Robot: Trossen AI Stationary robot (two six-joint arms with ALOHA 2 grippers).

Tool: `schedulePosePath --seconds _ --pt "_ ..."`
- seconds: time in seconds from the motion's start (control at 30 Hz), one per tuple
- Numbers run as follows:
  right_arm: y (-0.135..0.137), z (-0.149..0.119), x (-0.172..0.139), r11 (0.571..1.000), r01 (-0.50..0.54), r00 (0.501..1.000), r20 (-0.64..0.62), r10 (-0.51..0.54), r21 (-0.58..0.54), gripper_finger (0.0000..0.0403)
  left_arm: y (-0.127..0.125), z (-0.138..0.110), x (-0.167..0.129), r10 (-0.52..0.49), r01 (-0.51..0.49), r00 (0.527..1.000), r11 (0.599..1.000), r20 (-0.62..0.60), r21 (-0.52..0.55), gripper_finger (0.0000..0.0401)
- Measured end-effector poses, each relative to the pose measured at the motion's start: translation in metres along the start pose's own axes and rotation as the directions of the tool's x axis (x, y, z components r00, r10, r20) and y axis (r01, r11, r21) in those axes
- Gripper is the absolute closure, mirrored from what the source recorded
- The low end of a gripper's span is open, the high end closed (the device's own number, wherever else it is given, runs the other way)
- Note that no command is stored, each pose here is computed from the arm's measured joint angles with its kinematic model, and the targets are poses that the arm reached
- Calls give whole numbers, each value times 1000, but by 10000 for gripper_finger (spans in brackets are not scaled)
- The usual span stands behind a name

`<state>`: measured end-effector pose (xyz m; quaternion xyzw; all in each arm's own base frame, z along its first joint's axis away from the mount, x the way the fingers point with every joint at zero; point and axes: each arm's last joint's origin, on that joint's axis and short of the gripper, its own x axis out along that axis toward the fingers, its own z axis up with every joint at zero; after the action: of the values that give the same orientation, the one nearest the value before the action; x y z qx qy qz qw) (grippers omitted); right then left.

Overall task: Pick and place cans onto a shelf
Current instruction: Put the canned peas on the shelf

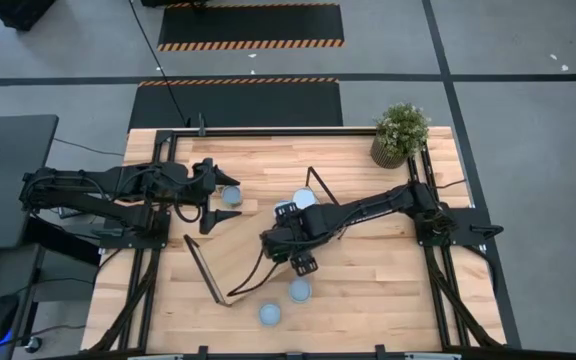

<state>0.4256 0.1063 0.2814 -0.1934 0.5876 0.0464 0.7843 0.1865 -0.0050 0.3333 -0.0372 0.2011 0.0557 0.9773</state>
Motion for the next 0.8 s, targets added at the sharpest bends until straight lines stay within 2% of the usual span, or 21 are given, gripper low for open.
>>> schedulePosePath --seconds 0.13,0.3,0.5,0.63,0.8 --pt "4 4 -12 999 37 999 37 -36 -29 34 0 0 0 0 0 1000 1000 0 0 5" --pt "5 5 -13 999 36 998 44 -34 -41 34 0 0 0 0 0 1000 1000 0 -1 5" --pt "6 14 -14 994 59 990 131 -47 -89 34 0 0 0 0 0 1000 1000 -1 -1 5" --pt "7 13 -7 991 69 992 117 -56 -111 34 0 -1 0 1 -1 1000 1000 -9 -3 5" --pt "12 3 13 984 116 993 30 -113 -139 34 0 -3 0 3 -3 1000 1000 -28 -1 5"
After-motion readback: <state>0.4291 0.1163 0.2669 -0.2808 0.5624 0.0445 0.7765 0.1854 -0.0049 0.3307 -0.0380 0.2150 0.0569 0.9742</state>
